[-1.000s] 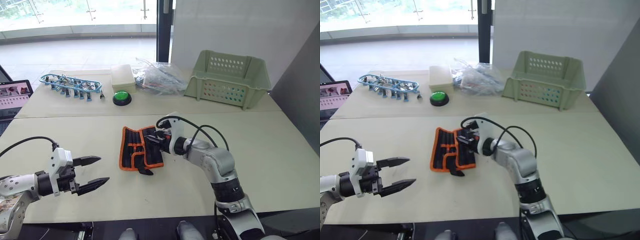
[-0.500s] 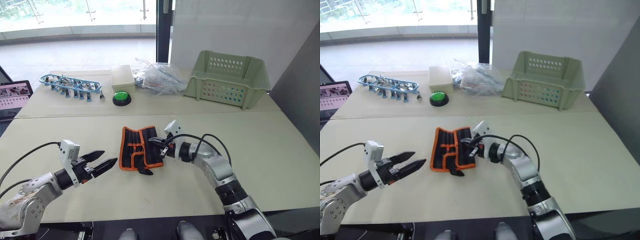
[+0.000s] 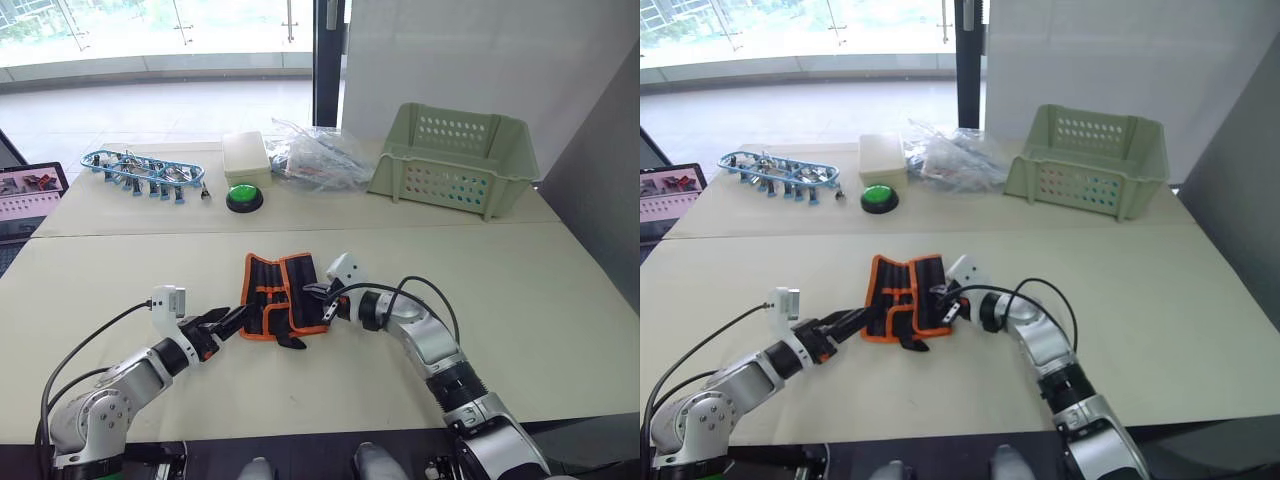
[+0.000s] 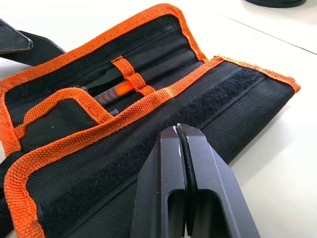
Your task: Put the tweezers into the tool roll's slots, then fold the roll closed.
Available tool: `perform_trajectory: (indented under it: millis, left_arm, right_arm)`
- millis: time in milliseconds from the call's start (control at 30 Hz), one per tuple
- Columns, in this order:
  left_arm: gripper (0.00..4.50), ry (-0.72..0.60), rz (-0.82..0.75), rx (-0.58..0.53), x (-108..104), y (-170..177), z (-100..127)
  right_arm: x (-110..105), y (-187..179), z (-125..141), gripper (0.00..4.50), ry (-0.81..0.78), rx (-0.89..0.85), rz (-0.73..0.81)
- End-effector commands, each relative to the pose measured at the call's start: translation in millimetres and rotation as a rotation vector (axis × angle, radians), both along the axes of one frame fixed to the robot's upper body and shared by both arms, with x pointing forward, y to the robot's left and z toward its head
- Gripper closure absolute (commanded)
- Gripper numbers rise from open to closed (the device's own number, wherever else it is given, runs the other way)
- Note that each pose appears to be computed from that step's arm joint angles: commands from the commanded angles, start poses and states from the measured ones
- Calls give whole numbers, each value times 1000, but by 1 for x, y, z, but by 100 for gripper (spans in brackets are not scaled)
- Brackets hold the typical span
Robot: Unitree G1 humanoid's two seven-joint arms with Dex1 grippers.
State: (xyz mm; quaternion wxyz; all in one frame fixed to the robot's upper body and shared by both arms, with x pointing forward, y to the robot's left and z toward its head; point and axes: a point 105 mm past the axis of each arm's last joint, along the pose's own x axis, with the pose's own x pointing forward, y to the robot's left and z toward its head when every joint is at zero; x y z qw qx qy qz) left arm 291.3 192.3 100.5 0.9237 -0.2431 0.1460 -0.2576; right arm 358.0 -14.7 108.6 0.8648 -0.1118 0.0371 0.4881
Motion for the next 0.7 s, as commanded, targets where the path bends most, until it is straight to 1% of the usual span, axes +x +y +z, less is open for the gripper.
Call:
perform_trajectory:
  millis: [33, 133, 233, 300, 333, 367, 400, 433, 600, 700]
  left_arm:
    - [0, 71, -51, 3, -3, -14, -11]
    - [0, 98, -44, 20, 0, -13, -16]
    - [83, 86, -42, -1, 1, -13, -13]
    - [147, 83, -57, 3, 0, -14, -11]
    - [172, 84, -58, 5, 1, -14, -11]
    - [215, 86, -60, 7, 0, -14, -11]
    - [241, 87, -60, 6, 0, -14, -11]
    - [283, 87, -60, 7, 0, -14, -11]
    - [446, 89, -49, 9, 5, -12, -11]
    - [449, 77, -41, 15, 7, -9, -7]
  right_arm:
    - [1, 2, 4, 447, -20, 7, -11]
    - [1, 2, 3, 447, -18, 8, -18]
    - [1, 3, 3, 450, -19, 12, -26]
    - [1, 3, 4, 450, -20, 17, -29]
    - [1, 3, 4, 450, -21, 16, -29]
    - [1, 4, 4, 450, -21, 18, -31]
    - [1, 4, 5, 450, -21, 22, -33]
    - [1, 4, 5, 450, -20, 25, -34]
    - [1, 3, 5, 450, -20, 22, -36]
    - [1, 3, 5, 450, -20, 22, -39]
